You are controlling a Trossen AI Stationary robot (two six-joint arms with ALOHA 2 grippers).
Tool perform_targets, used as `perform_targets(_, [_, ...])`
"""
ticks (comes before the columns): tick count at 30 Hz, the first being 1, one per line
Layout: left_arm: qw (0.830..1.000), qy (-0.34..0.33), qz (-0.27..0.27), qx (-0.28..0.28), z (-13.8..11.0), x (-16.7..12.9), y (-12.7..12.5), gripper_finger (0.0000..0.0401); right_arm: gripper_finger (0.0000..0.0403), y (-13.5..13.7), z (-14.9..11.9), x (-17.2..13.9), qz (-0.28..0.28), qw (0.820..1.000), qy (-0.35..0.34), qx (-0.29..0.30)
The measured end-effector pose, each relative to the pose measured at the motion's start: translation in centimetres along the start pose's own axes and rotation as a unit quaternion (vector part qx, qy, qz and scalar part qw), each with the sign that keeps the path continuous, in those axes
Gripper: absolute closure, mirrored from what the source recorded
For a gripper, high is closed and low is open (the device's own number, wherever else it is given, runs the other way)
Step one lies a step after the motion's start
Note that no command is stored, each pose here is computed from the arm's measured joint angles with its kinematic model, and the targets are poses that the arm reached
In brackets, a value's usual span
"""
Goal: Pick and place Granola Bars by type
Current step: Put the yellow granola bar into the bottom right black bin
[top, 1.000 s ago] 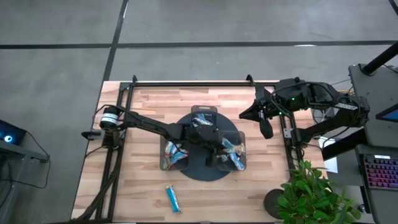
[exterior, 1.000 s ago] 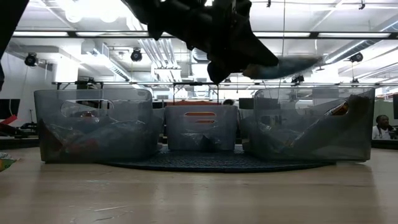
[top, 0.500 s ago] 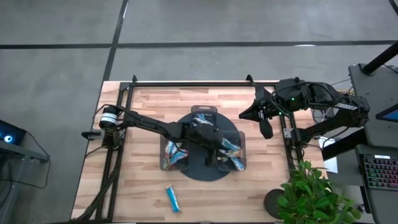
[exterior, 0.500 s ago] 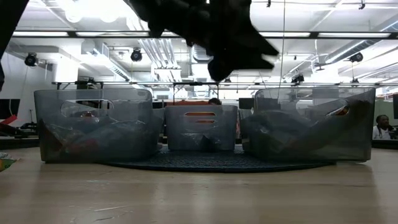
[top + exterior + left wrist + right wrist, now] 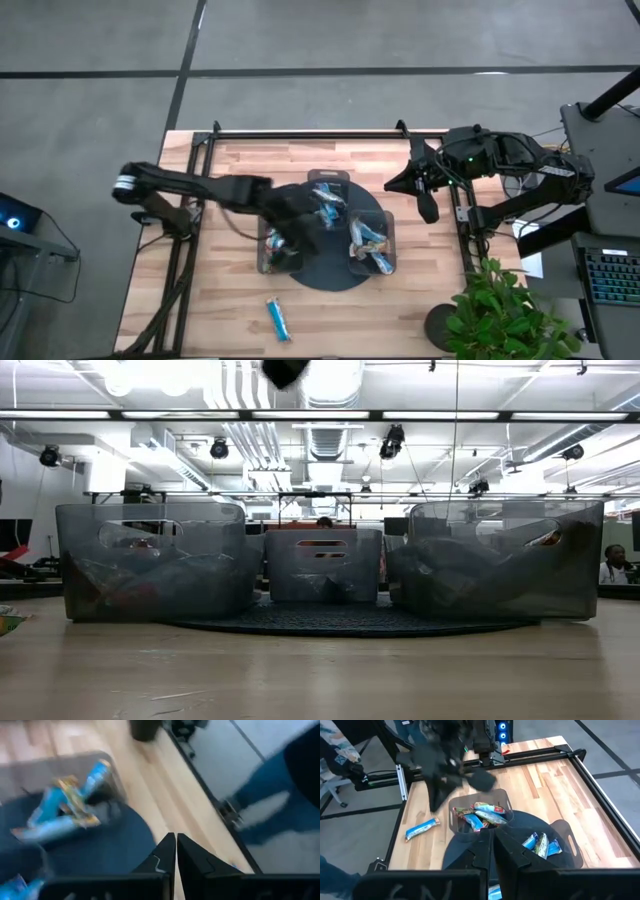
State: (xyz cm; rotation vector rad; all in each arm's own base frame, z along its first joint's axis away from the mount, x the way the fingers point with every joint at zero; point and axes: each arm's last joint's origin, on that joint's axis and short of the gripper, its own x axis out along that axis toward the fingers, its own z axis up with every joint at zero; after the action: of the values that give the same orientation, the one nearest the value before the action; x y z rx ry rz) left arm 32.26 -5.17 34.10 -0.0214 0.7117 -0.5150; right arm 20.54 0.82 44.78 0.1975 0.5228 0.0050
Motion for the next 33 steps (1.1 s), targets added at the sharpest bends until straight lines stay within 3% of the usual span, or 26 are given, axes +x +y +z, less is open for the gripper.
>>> perform_targets(6, [0.999,-0.006,-0.036,0.029,-1.2,-3.9,-4.6,0.0401,0.039,0.0,0.0,0.3,-0.001,1.0,0.004,0.001])
perform_targets(9, [0.998,-0.016,-0.055,0.012,-1.5,-5.0,-6.3,0.0401,0.039,0.0,0.0,0.3,-0.001,1.0,0.003,0.0])
perform_targets(19, [0.995,0.046,-0.068,-0.051,-3.3,-4.7,-8.6,0.0395,0.039,0.0,0.1,0.4,0.0,1.0,0.0,0.028])
perform_targets(27, [0.994,0.065,-0.082,-0.031,-3.7,-4.6,-9.7,0.0304,0.039,0.0,0.1,0.4,0.0,0.996,0.0,0.088])
perform_targets(33, [0.992,0.092,-0.072,0.046,-4.3,-3.7,-11.1,0.0231,0.039,0.0,0.1,0.4,-0.009,0.996,-0.003,0.09])
